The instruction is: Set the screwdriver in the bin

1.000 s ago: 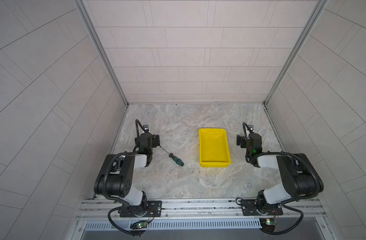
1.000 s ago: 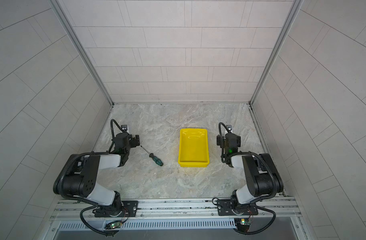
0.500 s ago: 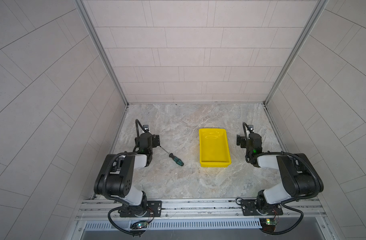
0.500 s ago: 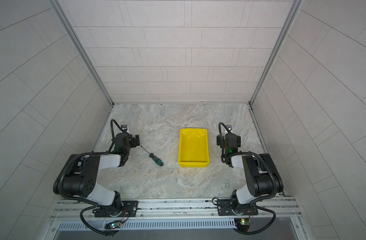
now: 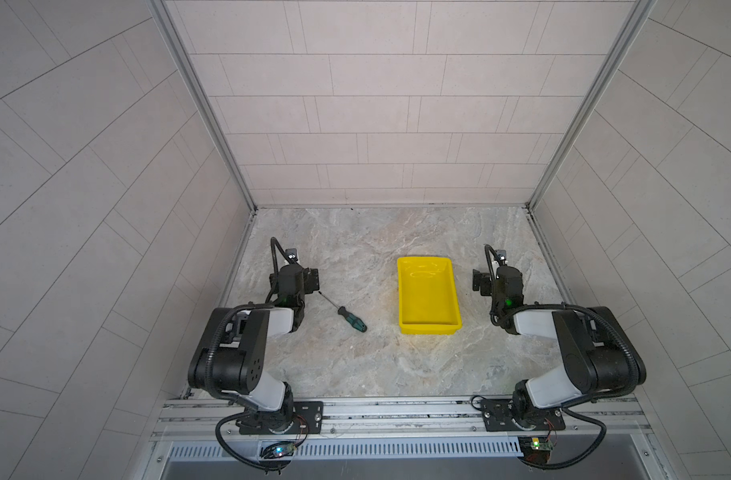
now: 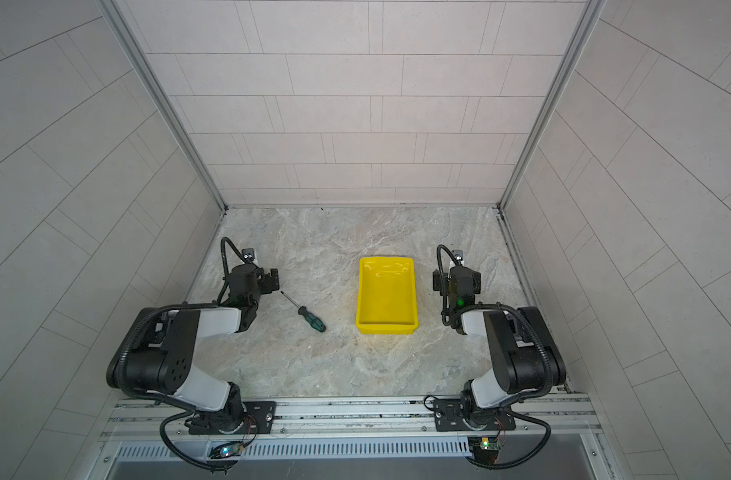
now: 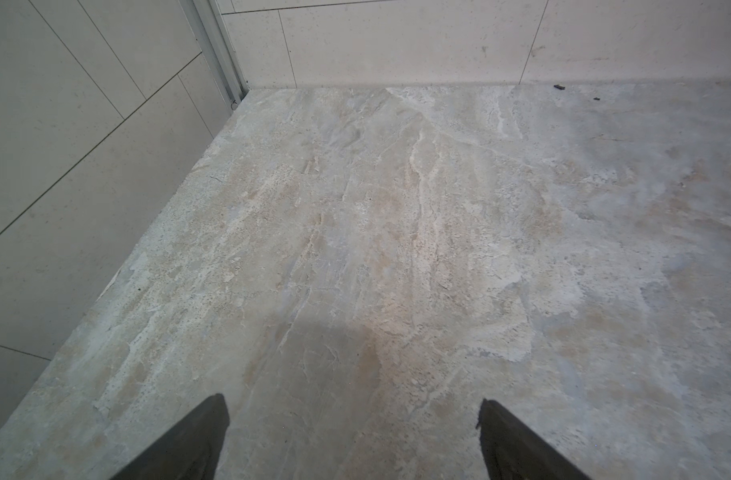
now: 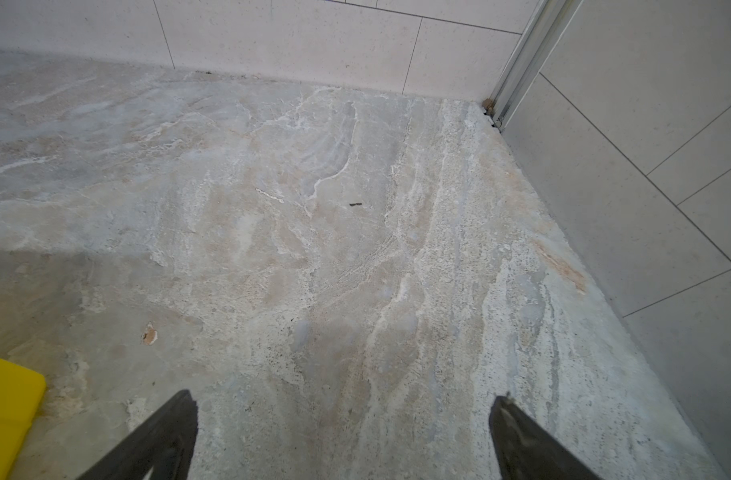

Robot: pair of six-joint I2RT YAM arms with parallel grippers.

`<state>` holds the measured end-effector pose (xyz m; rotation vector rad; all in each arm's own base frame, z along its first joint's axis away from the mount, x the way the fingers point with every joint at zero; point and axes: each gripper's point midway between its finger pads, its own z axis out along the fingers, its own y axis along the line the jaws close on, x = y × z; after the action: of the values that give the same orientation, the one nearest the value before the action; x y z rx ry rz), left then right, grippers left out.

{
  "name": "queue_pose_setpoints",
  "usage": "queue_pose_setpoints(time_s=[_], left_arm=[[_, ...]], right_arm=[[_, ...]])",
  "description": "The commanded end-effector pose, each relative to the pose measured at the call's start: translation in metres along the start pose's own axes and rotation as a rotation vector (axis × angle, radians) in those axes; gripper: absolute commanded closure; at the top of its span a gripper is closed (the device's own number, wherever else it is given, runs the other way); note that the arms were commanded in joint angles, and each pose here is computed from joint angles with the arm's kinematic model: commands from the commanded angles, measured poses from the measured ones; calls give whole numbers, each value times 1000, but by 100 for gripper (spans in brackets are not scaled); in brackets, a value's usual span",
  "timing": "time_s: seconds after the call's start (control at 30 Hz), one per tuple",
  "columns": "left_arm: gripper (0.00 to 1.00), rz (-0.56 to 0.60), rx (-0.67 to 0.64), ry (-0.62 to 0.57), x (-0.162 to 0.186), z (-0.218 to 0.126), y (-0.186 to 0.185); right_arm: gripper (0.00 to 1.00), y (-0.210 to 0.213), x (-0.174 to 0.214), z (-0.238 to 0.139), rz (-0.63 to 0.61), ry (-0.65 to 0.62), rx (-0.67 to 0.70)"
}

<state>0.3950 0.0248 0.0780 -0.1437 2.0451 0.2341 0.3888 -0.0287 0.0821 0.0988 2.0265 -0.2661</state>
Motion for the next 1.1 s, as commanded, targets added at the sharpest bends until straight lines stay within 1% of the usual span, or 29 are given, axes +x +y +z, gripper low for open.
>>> queue_pose_setpoints(time_s=[0.0, 0.23, 0.33, 0.43, 0.53, 0.67, 0.73, 0.77, 0.8, 0.87, 0.9, 0.97, 1.03, 1.07], left_arm=[[0, -9, 5, -7, -5, 2, 0], [0, -9, 8, -25, -7, -2, 0], [0, -29, -44, -31, -14, -7, 9], [0, -56, -95, -45, -23, -23, 20], [0, -136, -138, -46, -32, -46, 34], [0, -246, -115, -48, -58, -89, 41], [0, -329, -119, -44, -70, -112, 48], [0, -390, -153, -24, -73, -123, 56], [0, -417, -175, -1, -78, -135, 62], [0, -406, -180, 31, -88, -150, 66], [0, -429, -210, 43, -90, -157, 72], [0, -452, -225, 70, -92, -164, 75], [0, -506, -229, 120, -87, -169, 73], [0, -556, -266, 165, -76, -173, 77]], right_arm=[[0, 0, -6, -1, -11, -24, 9], [0, 1, -7, -1, -15, -25, 10], [0, 1, -7, 0, -10, -22, 10], [0, 0, -6, 0, -7, -17, 10], [0, -1, -6, 1, 0, -16, 5], [0, -2, -6, -1, 0, -22, 7], [0, -6, -15, -3, 7, -22, 25], [0, -8, -23, -6, 12, 0, 31], [0, -10, -31, -8, 14, 31, 35], [0, -8, -39, -14, 21, 76, 15], [0, -7, -56, -19, 34, 61, 0], [0, -9, -71, -29, 47, 67, -10], [0, -18, -81, -40, 68, 93, 25], [0, -25, -87, -47, 90, 100, 52]])
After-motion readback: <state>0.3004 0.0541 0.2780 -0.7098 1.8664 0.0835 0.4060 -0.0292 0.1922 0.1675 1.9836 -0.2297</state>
